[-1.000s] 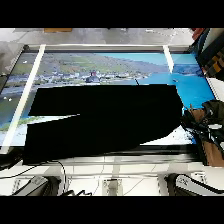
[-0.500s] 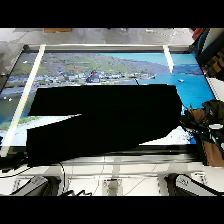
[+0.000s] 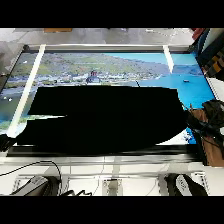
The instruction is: Fold the clothes and pants, and hang the long-sleeved shirts on hangers.
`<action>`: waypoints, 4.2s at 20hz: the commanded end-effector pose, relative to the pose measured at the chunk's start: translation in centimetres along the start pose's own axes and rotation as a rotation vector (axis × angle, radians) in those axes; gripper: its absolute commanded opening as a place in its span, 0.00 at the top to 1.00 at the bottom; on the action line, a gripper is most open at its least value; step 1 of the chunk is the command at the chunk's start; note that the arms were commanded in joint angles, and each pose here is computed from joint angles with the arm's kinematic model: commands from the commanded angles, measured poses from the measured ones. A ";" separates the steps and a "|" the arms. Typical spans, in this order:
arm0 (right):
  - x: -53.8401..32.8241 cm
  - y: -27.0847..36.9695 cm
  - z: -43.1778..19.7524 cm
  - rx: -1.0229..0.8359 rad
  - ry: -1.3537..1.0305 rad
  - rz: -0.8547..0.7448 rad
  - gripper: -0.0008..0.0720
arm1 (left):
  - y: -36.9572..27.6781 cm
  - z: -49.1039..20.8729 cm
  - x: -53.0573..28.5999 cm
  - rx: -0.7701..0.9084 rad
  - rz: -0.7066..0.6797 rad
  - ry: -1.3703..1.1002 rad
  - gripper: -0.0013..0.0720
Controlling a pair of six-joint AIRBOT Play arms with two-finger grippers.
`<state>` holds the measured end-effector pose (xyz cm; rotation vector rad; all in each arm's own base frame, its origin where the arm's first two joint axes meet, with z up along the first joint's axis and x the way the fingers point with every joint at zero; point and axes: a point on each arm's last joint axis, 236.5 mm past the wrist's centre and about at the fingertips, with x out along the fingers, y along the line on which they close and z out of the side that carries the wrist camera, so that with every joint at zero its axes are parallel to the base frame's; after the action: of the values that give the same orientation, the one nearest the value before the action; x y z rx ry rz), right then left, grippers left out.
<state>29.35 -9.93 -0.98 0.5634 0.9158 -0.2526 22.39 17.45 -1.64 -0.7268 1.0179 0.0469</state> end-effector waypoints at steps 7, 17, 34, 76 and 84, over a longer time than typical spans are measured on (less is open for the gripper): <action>-10.0 2.8 6.4 0.045 -0.335 -0.014 0.96 | -2.1 7.5 -0.1 -0.180 -0.036 -0.248 0.98; -2.0 6.6 14.6 0.251 -0.401 0.111 0.96 | -15.5 24.5 7.0 -0.160 -0.057 -0.430 0.98; 11.0 3.9 19.3 0.716 -0.383 0.121 0.96 | -17.7 30.5 20.3 -0.367 -0.139 -0.535 0.98; 9.5 22.1 15.7 -0.261 -0.309 0.217 0.48 | -14.5 21.4 22.4 -0.210 0.002 -0.371 0.98; 7.9 38.4 9.3 -0.456 -0.288 0.458 0.96 | -26.2 21.7 11.2 0.251 -0.148 -0.354 0.98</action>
<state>56.87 10.78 9.27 0.3107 0.5363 0.1752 55.96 8.97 5.68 -0.6686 0.6171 0.0547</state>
